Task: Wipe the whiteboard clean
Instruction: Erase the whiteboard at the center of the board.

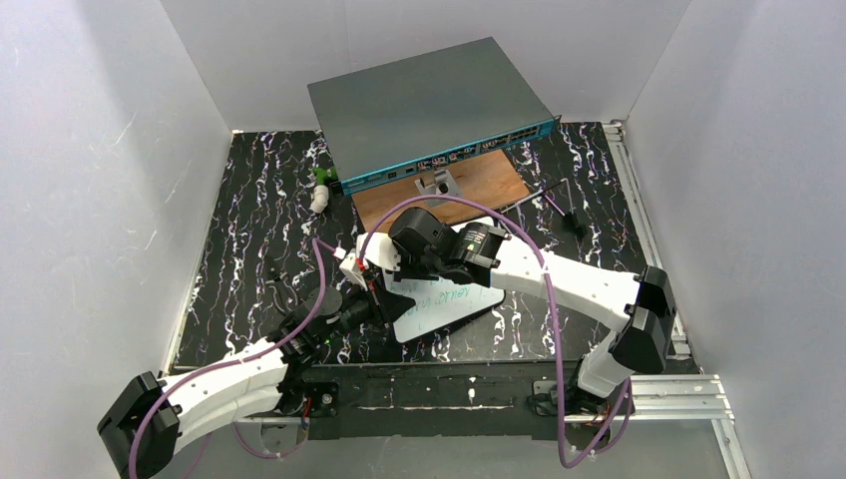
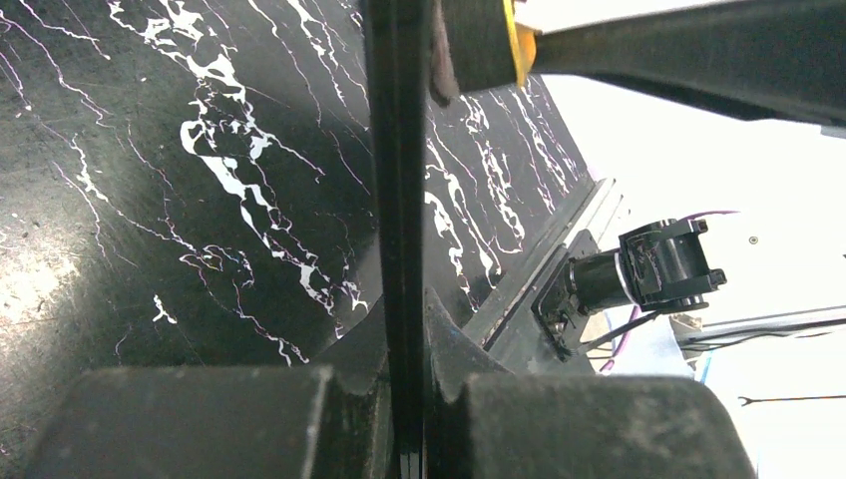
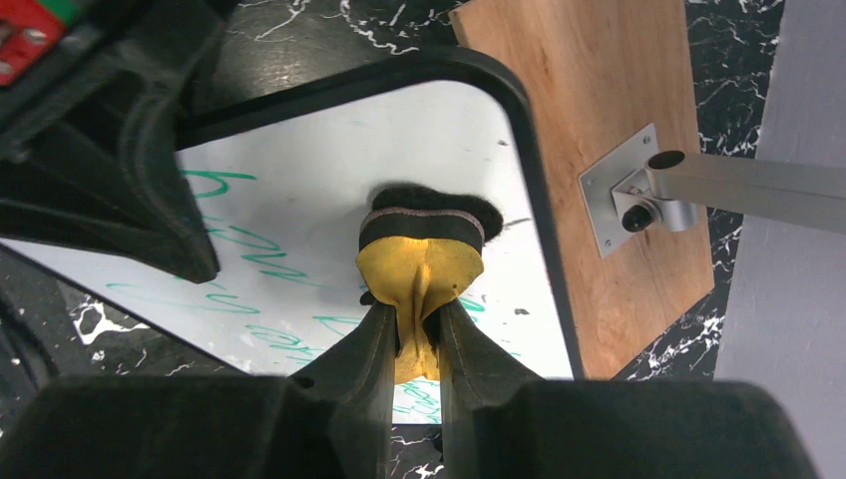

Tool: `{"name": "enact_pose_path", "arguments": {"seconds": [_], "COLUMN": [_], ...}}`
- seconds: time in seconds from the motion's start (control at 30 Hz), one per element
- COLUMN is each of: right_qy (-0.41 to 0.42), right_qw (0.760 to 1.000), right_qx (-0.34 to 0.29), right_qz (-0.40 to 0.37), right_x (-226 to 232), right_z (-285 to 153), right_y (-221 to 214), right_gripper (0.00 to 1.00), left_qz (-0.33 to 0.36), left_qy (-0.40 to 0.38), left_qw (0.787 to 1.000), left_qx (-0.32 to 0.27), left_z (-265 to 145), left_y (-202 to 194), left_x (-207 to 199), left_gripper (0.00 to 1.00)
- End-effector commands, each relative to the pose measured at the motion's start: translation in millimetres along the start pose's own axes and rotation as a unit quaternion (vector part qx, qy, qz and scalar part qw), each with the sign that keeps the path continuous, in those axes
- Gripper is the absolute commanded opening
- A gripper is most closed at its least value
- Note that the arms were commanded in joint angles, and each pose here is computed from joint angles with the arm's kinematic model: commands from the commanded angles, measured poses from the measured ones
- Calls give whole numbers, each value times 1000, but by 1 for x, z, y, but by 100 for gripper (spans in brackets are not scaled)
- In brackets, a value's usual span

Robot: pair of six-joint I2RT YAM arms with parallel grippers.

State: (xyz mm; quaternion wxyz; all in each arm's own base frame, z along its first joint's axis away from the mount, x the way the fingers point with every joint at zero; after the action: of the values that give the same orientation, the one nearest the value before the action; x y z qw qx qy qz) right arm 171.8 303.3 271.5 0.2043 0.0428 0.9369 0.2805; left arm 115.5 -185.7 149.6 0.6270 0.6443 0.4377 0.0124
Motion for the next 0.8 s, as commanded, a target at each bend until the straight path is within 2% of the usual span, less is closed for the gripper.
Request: {"name": "enact_pose_path", "arguments": {"seconds": [0.0,0.17,0.57,0.77], "right_qy": [-61,-67,76,33], "right_qw": [997,997,995,998], "right_qx": [-30,-22,15,13], "right_qz": [26,22,-62,-55], "right_x": [-17,-20,14,10], "right_z": [0,1,0,7], "right_y": [6,-1,-28,-19], "right_gripper": [1,1,1,1], "left_qz": [25,29,17,10], "left_qy": [10,9,6,1], "left_qw": [999,999,999,999], "left_qx": [46,46,30,37], "left_z": [-6,-7,-7,-5], "left_y": [-24,-19,-15,-14], "left_x": [12,9,6,4], "left_gripper": [0,0,0,0]}}
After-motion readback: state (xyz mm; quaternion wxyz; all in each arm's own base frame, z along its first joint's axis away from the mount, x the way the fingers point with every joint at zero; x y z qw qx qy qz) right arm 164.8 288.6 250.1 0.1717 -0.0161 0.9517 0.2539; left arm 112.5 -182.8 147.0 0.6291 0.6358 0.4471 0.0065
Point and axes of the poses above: each gripper's point midway between its finger pads, its own z axis out along the fingers, its own x axis along the line the jaws close on, y = z × x, the point moved 9 cm from there along -z, back along the fingers, and after that the axes turned 10 degrees about z, right-handed, at the moved point
